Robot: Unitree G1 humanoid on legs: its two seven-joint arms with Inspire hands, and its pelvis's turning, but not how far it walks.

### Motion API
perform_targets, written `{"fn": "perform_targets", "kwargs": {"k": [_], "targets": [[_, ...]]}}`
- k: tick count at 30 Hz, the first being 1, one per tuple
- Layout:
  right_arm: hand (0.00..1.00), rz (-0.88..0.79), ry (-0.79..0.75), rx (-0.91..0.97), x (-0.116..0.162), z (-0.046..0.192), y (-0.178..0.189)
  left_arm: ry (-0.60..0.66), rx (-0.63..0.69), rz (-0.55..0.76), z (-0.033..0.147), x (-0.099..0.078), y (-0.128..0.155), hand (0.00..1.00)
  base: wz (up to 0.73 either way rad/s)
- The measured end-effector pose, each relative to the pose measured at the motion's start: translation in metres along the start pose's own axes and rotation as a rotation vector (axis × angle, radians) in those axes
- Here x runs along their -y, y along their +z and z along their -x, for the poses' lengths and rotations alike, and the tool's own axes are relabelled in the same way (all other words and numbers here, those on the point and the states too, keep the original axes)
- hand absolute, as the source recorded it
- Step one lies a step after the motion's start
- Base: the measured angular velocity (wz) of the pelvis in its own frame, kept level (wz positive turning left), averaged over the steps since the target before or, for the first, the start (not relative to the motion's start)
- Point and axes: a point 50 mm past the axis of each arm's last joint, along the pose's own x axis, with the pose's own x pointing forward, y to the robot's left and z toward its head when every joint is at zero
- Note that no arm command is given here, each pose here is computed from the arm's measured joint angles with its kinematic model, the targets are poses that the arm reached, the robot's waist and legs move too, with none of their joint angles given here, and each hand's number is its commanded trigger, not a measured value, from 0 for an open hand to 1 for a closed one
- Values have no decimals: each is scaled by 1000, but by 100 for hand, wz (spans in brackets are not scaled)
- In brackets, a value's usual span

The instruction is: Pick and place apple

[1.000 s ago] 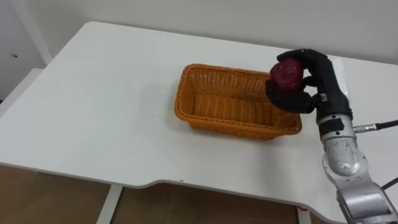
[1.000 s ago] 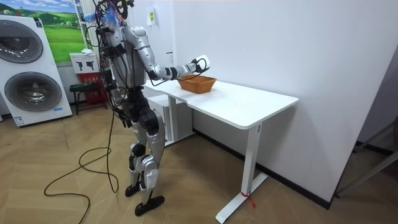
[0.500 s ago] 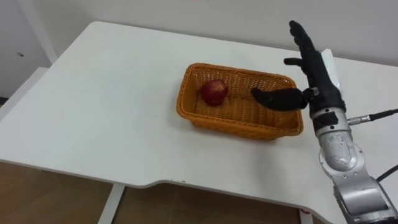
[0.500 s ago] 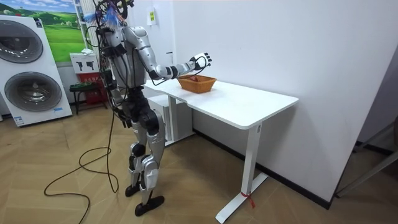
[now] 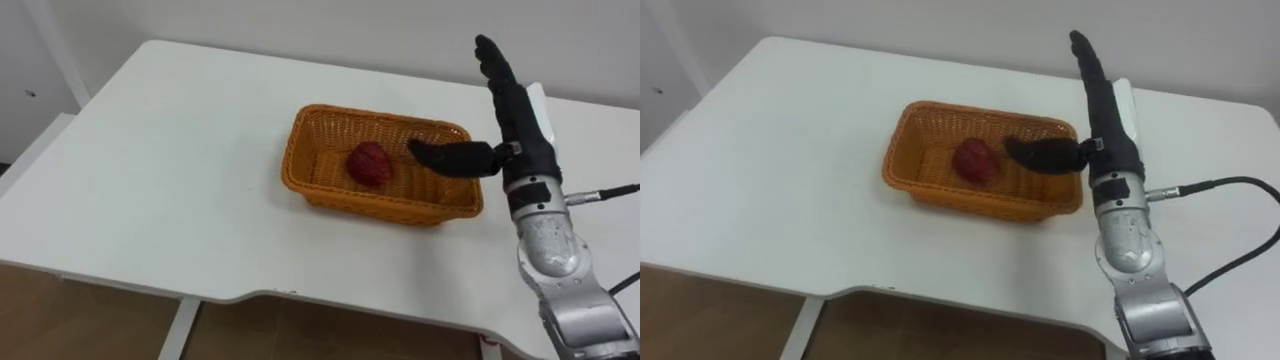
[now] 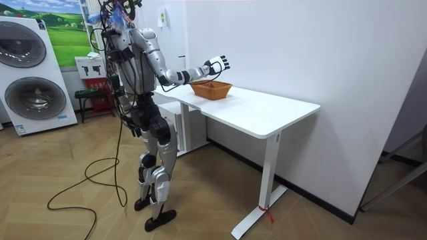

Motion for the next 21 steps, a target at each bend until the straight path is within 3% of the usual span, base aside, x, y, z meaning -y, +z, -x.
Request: {"fn": "perform_targets", "kwargs": {"k": [6, 8, 12, 21], "targets": [[0, -29, -234, -39, 47, 3, -9, 31, -25, 61, 2, -7, -11, 0, 0], [0, -41, -418, -39, 78, 6, -9, 52, -33, 95, 4, -11, -16, 0, 0], [0, -59, -641, -33, 110, 13, -10, 74, -47, 99, 7, -11, -25, 0, -2], [0, -148, -1088, -210, 158, 61, -44, 115, -64, 101, 9, -11, -31, 0, -9]]}}
